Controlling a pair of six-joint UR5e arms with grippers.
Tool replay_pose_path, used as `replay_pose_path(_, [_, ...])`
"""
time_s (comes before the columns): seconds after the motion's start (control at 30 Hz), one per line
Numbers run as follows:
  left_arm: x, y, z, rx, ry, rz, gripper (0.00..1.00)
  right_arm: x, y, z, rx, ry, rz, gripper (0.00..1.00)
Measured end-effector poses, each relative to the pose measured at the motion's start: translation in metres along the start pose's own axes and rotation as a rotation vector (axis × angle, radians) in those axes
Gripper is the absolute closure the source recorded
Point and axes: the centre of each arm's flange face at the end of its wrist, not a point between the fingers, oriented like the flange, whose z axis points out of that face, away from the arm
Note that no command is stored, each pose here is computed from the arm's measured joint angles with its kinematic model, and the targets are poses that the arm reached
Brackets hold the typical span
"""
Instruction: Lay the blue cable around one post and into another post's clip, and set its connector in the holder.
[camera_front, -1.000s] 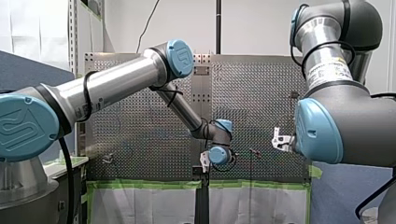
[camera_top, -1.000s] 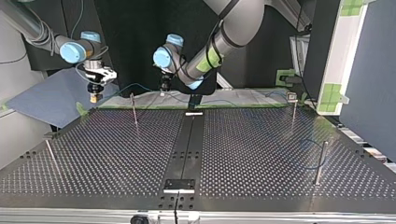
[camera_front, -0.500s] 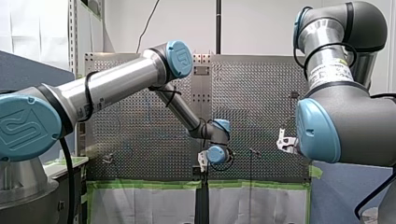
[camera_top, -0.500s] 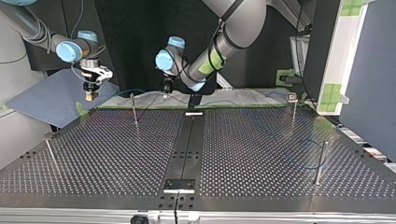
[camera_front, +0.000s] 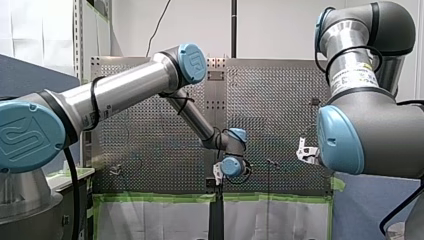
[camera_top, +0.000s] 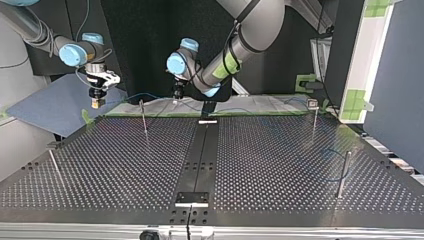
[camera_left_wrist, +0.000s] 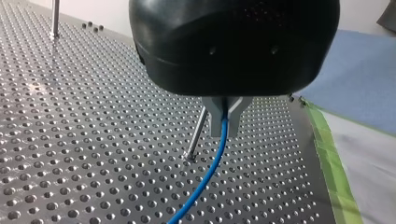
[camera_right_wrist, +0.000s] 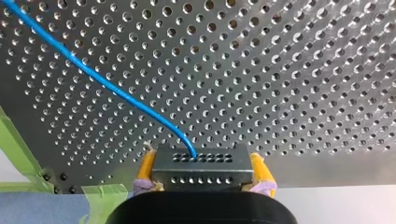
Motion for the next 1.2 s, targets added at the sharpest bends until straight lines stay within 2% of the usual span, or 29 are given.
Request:
replay_pose_path(0.4, [0.0, 0.008, 0.004, 0.0, 0.007, -0.013, 1.0, 0.001, 0.002, 0.001, -0.003, 0.007, 0.008, 0.75])
replay_pose_path(0.67, [0.014, 0.016, 0.007, 0.001, 0.028, -0.014, 1.0, 0.002, 0.003, 0.001, -0.005, 0.013, 0.01, 0.75])
replay_pose_path(1.07, [0.011, 0.028, 0.013, -0.011, 0.028, -0.027, 1.0, 0.004, 0.003, 0.003, -0.002, 0.031, 0.017, 0.75])
replay_pose_path(1.2, [0.012, 0.027, 0.013, 0.001, 0.032, -0.027, 1.0, 0.003, 0.003, 0.003, -0.003, 0.031, 0.018, 0.75])
